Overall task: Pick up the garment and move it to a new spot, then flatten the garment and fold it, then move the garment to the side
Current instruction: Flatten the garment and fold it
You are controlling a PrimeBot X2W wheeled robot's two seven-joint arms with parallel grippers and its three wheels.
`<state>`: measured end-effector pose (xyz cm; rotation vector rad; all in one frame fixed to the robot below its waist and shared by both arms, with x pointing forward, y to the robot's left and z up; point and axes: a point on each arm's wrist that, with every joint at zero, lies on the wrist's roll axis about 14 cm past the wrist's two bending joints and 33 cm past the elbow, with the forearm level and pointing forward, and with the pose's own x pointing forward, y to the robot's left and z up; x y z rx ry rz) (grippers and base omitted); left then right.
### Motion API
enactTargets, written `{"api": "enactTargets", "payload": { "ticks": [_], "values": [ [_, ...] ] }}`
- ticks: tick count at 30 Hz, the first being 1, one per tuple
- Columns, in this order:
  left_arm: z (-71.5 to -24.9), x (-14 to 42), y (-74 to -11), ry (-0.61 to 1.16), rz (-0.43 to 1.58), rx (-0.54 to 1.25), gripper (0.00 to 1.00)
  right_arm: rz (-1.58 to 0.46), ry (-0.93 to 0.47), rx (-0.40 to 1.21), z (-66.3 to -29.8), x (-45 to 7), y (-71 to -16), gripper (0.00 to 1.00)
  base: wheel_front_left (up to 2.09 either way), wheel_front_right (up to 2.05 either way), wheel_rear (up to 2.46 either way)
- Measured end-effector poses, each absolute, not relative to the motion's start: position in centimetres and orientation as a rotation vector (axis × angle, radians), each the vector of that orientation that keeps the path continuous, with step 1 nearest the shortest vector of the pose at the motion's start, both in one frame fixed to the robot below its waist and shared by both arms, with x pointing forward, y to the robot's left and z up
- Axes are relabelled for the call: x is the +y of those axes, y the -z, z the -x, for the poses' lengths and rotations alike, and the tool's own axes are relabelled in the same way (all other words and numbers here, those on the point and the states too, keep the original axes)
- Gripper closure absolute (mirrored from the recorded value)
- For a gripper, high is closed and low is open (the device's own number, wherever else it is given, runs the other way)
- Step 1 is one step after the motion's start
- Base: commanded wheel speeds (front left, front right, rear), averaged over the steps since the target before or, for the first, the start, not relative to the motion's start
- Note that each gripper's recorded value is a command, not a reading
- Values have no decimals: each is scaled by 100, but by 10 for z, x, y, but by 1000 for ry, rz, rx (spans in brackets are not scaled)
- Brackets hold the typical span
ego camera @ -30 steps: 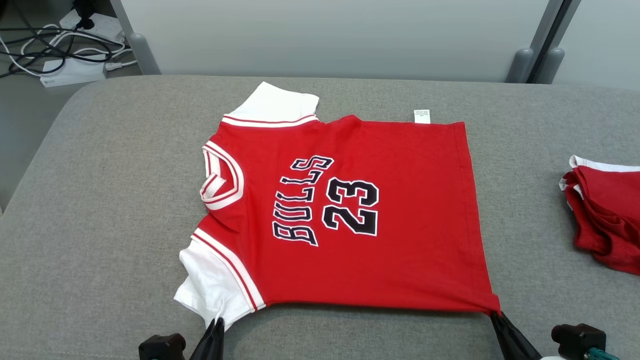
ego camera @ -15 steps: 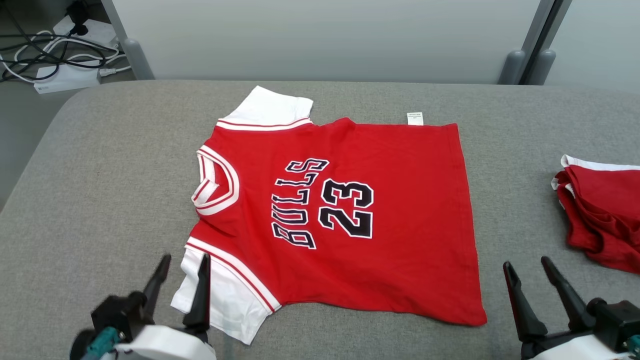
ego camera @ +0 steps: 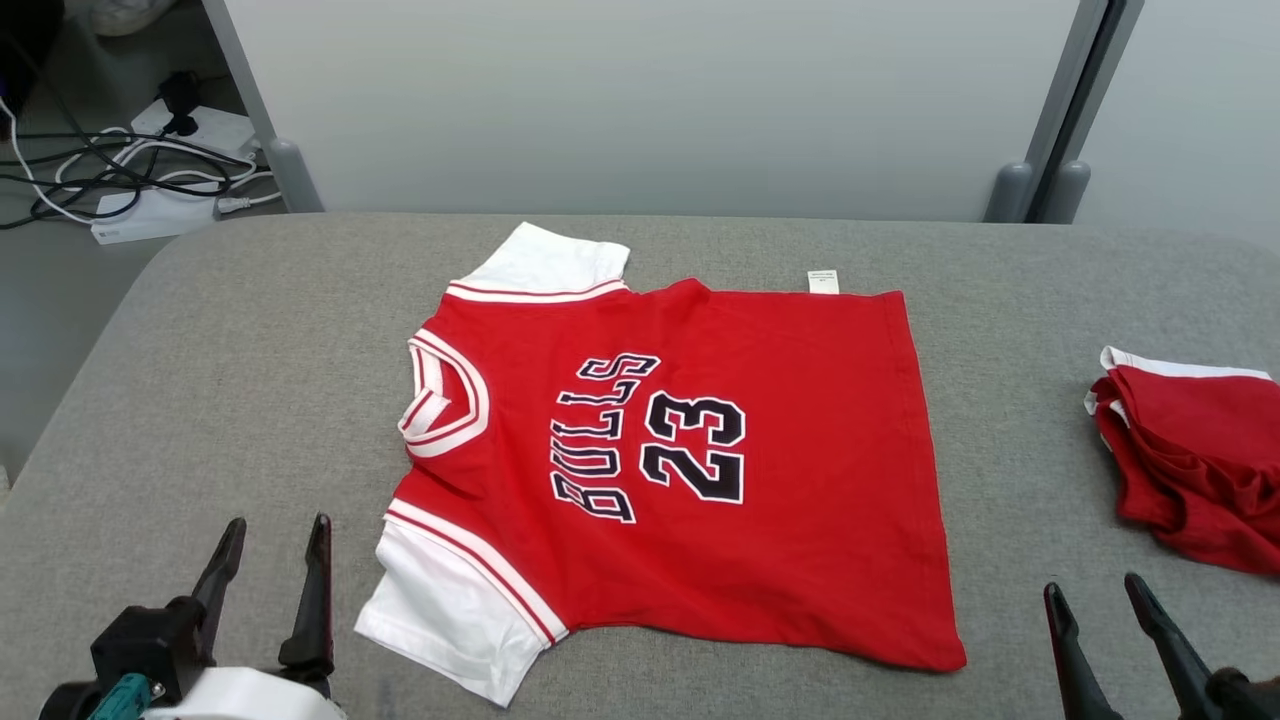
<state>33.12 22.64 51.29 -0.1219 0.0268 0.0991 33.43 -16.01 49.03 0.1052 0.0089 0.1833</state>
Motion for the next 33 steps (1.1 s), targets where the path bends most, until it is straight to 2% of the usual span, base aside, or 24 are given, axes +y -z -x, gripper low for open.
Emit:
{"api": "enactTargets", "payload": {
  "ticks": [10,27,33],
  "values": [
    [-309,231,-508,-129,136,38,0,-135,-190,43,-320,-148,-480,0,0,0,0],
    [-307,227,-500,-123,148,69,0,-131,-203,55,-323,-144,-476,0,0,0,0],
    [-304,208,-475,-68,181,179,0,-138,-221,94,-323,-137,-466,0,0,0,0]
  ]
}}
